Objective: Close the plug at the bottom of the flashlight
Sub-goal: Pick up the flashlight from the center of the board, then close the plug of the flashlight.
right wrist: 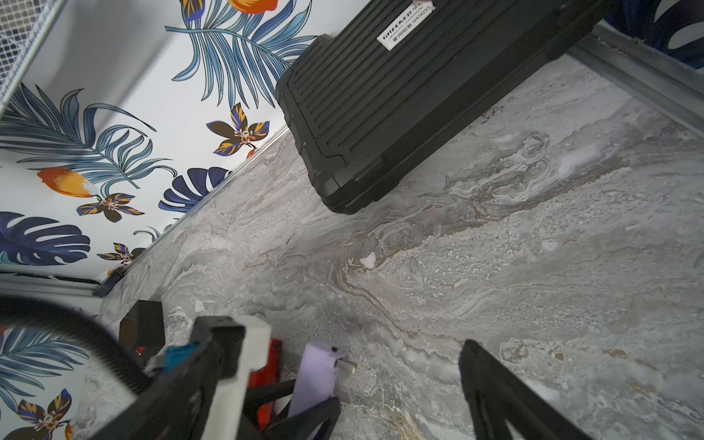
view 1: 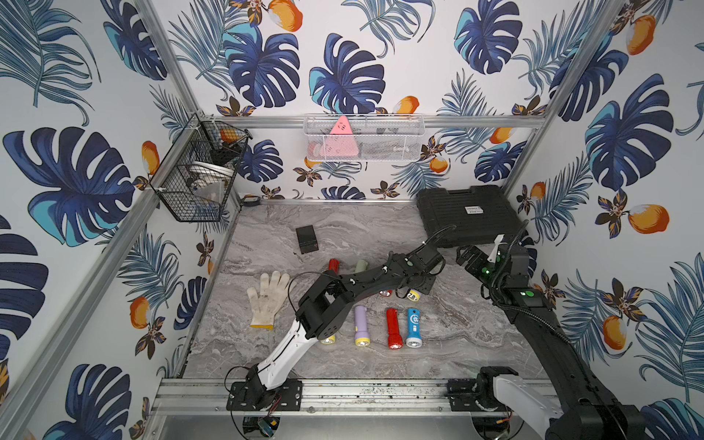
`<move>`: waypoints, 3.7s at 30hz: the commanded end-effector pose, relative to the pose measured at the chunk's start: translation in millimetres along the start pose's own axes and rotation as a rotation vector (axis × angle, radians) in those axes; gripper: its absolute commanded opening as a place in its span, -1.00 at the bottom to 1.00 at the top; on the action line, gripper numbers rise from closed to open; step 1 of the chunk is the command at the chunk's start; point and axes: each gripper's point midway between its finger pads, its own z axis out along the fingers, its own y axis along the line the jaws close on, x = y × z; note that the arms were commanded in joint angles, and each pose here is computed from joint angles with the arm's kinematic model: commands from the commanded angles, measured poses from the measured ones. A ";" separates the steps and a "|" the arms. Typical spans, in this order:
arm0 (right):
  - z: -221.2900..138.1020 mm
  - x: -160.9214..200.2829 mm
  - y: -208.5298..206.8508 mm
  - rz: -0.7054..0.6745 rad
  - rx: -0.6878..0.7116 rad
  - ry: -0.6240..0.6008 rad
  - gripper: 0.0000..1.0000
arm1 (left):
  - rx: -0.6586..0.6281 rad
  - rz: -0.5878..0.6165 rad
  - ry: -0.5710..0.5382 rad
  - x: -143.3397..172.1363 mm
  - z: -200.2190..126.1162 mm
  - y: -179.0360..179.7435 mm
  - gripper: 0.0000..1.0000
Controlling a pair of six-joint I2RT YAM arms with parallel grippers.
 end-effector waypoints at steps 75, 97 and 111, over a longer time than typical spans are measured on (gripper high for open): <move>-140.1 131.6 279.7 -0.597 -1.360 0.479 0.37 | 1.037 0.319 -0.869 49.6 -310.6 58.5 -1.00; -134.3 141.0 278.2 -0.600 -1.358 0.500 0.06 | 1.105 0.371 -0.822 58.1 -320.2 42.7 -1.00; -147.5 133.5 275.6 -0.634 -1.360 0.462 0.14 | 1.113 0.367 -0.814 57.5 -320.9 42.1 -1.00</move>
